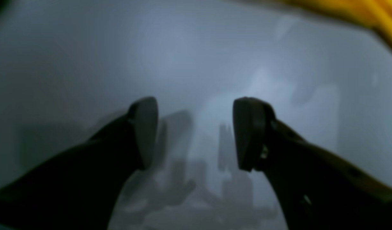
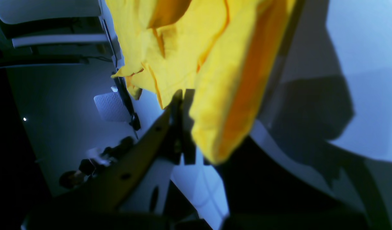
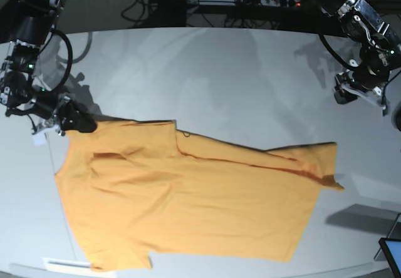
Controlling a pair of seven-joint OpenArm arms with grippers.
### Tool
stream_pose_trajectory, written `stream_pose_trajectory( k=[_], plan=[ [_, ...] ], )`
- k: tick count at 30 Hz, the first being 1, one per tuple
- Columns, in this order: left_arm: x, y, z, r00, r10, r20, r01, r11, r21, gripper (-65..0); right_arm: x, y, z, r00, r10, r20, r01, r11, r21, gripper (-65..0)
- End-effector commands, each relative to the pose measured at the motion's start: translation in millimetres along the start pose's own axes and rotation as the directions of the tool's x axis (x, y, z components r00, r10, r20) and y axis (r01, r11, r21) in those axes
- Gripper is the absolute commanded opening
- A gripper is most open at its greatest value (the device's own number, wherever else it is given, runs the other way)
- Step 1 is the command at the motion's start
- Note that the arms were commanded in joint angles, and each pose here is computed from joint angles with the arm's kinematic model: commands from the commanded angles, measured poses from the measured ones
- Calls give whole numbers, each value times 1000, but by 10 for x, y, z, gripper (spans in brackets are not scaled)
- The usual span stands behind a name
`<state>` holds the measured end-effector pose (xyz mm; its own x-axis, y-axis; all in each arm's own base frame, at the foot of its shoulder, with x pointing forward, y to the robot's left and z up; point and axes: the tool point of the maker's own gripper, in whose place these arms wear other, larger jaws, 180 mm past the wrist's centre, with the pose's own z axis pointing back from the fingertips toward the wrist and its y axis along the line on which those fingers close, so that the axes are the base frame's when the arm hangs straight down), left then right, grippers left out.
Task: Fold the T-shirt properly
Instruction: 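Move the right gripper to the folded edge by the sleeve, then lower the left gripper onto the folded edge near the collar and grasp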
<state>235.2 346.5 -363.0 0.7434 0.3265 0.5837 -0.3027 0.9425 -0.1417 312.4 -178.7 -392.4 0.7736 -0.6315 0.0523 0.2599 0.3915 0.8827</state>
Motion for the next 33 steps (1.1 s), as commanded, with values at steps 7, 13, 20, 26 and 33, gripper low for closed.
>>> stream_pose_trajectory(
  k=[7,13,20,26,33],
  plan=[
    [176,171,-121,989,122,89,-120,992,-29,-277,58,62,55,1000,15,10,-15,1000,17,-644],
    [336,162,-65,987,-15,159,24,998,-52,-32,19,19,72,1000,9,5,-9,1000,10,-644],
    [256,180,-142,987,24,160,-12,997,-78,-60,14,13,73,1000,8,4,-8,1000,9,-644],
    [207,348,-263,964,203,173,-185,976,-115,-55,9,7,74,1000,7,3,-7,1000,8,-644],
    [350,150,-494,952,262,156,-226,950,-214,-54,9,7,74,1000,7,3,-7,1000,8,-644]
  ],
)
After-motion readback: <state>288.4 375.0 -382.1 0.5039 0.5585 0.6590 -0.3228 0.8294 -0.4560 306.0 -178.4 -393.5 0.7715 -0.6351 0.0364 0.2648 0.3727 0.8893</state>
